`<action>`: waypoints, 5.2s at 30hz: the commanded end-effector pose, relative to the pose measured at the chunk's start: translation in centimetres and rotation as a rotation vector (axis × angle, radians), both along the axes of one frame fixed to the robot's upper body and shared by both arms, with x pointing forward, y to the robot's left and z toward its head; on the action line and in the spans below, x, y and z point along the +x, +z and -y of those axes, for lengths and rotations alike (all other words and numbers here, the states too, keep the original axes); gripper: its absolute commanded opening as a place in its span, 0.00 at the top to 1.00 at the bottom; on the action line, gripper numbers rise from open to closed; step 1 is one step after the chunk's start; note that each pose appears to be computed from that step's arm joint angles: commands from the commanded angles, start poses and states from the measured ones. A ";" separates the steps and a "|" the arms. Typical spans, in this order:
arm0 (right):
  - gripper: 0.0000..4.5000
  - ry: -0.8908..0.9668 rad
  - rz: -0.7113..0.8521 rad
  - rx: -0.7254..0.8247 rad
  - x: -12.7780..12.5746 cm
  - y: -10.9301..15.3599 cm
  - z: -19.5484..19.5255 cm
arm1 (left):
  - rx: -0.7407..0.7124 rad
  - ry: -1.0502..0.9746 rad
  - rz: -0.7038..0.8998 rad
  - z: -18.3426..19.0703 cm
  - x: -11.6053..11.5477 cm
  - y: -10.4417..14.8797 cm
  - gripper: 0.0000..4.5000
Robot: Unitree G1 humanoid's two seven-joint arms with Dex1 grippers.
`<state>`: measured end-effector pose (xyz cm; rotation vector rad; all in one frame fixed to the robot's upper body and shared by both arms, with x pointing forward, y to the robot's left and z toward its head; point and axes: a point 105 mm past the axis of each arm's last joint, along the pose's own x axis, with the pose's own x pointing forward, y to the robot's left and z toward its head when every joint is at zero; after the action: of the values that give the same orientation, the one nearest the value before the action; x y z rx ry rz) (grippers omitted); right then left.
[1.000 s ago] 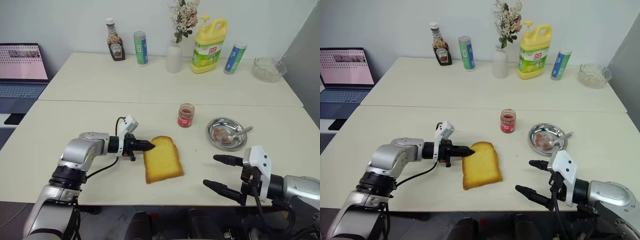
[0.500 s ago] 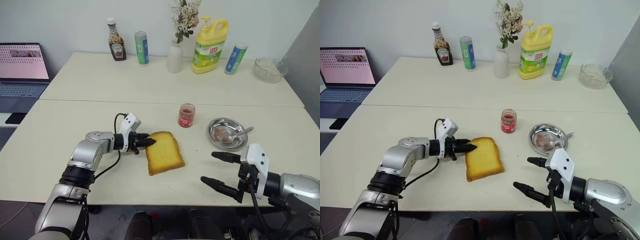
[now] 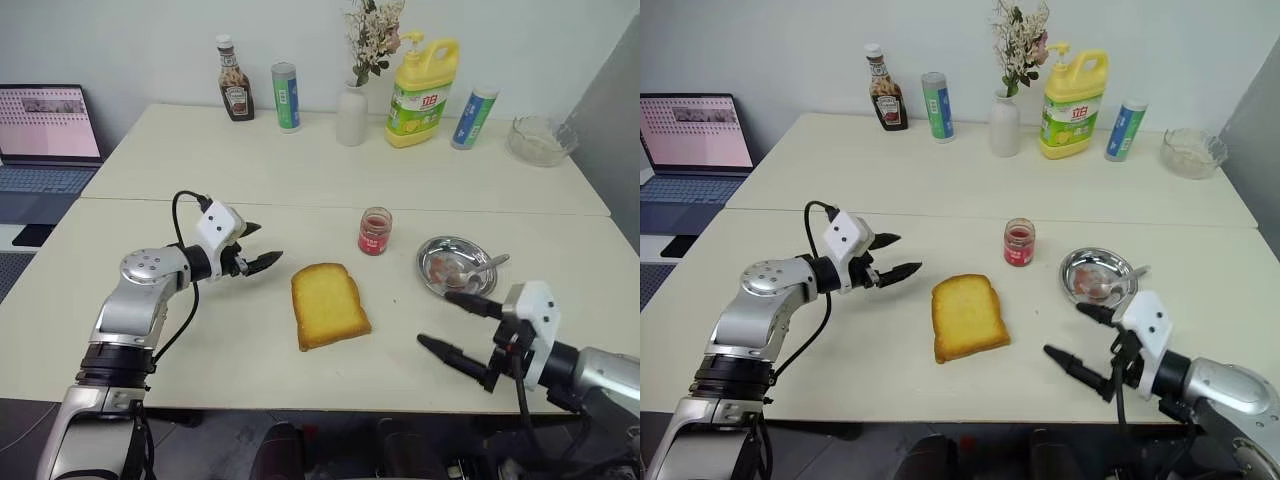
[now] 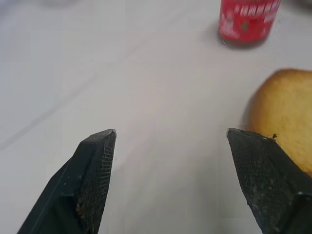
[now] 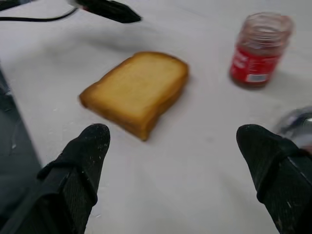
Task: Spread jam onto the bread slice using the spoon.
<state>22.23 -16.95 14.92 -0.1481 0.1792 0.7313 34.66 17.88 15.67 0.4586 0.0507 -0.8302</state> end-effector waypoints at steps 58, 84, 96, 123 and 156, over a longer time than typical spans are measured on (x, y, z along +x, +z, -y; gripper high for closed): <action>0.99 -0.460 -0.173 0.804 14.3 -2.8 11.6 | 0.046 -0.586 -0.005 10.3 -7.7 2.2 0.00; 0.99 -0.025 0.386 0.368 14.4 14.4 -5.6 | -0.037 -0.134 -0.044 3.0 -5.6 2.2 0.00; 0.99 0.032 0.477 0.212 17.0 11.6 -8.2 | -0.066 -0.157 -0.038 4.7 -6.3 1.7 0.00; 0.99 0.171 0.628 -0.122 16.9 5.5 -10.2 | -0.068 -0.199 -0.028 6.0 -6.0 1.3 0.00; 0.99 -0.125 0.156 0.441 18.6 6.1 -8.1 | -0.066 -0.185 -0.008 6.1 -5.5 1.6 0.00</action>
<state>41.12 -8.79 18.85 0.2038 -0.0538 0.6098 29.11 12.17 16.35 0.3871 0.0310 -1.0098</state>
